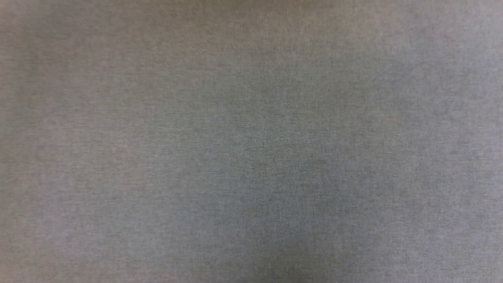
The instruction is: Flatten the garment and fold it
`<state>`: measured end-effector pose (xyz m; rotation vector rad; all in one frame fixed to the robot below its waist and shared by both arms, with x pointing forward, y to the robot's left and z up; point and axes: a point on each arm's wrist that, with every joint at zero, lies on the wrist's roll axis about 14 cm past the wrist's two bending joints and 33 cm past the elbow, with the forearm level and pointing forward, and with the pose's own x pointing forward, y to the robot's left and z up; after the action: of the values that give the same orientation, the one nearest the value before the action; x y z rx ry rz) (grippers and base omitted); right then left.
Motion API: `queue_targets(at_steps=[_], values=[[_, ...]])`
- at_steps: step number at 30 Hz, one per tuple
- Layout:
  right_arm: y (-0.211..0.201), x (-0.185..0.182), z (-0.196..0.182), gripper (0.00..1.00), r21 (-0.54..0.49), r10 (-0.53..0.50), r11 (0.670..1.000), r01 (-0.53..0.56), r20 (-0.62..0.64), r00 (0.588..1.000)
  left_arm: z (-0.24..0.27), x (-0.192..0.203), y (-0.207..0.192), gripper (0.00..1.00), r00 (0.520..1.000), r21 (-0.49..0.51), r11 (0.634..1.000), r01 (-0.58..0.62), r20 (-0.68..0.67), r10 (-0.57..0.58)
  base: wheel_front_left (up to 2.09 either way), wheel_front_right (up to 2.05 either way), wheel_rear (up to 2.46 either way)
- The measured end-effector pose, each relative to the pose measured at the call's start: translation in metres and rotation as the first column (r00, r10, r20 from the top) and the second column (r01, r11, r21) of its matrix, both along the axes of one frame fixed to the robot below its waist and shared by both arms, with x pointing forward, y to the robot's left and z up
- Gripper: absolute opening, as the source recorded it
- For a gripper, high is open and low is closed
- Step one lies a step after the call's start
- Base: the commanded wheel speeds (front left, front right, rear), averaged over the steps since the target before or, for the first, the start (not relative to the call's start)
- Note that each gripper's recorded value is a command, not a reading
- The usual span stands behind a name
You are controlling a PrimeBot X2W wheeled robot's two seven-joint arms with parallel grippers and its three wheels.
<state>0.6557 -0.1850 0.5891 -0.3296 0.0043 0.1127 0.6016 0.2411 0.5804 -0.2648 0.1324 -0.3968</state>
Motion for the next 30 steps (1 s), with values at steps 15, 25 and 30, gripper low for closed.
queue_targets(at_steps=[15, 25, 30], values=[[-0.034, -0.168, -0.083, 0.00, 0.271, 0.058, 0.959, 0.085, -0.481, 0.875, -0.069, -0.144, 0.014, 0.00, 0.938, -0.064, 0.998, -0.010, -0.347, -0.013, 0.00, 0.00, 0.00], [-0.042, -0.265, -0.126, 0.00, 0.360, 0.072, 0.905, 0.227, -0.656, 0.751, -0.124, -0.267, 0.002, 0.00, 0.820, -0.063, 0.997, -0.052, -0.572, 0.007, 0.00, 0.00, 0.00], [-0.041, -0.312, -0.142, 0.00, 0.370, 0.095, 0.884, 0.287, -0.742, 0.664, -0.138, -0.316, 0.004, 0.00, 0.737, -0.040, 0.996, -0.076, -0.675, 0.029, 0.00, 0.00, 0.00]])
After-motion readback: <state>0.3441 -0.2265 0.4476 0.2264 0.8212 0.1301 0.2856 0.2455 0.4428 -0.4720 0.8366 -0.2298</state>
